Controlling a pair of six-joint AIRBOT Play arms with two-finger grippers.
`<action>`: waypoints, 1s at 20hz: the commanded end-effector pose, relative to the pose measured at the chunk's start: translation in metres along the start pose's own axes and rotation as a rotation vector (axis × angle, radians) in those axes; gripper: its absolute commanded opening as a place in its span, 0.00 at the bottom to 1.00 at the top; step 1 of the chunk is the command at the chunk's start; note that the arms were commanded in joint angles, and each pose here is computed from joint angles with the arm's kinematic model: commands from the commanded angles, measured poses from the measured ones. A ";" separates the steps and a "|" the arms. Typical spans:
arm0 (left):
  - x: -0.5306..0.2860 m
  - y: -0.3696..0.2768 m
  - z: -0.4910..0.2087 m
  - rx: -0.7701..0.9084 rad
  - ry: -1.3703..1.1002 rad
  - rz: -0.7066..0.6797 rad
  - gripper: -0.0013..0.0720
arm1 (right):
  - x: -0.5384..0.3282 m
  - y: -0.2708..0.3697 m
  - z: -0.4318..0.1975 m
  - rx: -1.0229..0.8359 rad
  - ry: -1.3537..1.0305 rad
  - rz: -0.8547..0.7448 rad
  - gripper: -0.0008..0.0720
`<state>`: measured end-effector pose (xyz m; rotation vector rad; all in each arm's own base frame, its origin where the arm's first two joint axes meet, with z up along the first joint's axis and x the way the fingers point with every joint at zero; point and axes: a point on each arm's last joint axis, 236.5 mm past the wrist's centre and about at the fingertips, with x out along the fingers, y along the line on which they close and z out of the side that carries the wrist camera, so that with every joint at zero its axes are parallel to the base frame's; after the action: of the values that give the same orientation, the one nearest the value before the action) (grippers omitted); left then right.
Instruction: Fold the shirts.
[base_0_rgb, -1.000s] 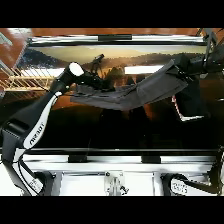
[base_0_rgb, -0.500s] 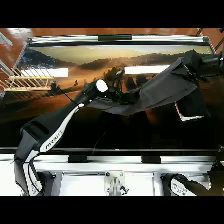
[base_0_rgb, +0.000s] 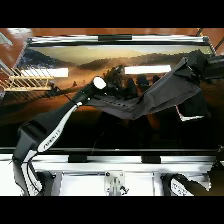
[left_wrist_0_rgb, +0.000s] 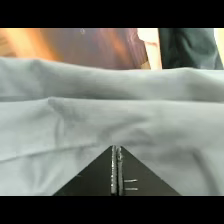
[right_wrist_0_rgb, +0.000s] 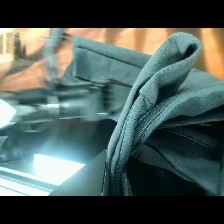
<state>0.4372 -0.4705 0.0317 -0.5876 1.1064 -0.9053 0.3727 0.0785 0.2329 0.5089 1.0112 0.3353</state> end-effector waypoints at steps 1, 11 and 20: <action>-0.061 -0.009 0.019 0.090 0.011 0.032 0.06 | 0.028 -0.015 -0.003 -0.006 0.065 -0.058 0.11; -0.357 -0.075 0.105 0.329 -0.454 0.244 0.06 | 0.182 0.059 -0.018 -0.121 0.137 0.049 0.11; -0.504 -0.122 0.077 0.399 -0.713 0.365 0.07 | 0.317 0.110 -0.051 -0.002 0.143 0.213 0.11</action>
<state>0.4093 -0.1232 0.3919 -0.3361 0.3747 -0.5334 0.4682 0.3072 0.0637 0.4995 1.1221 0.5609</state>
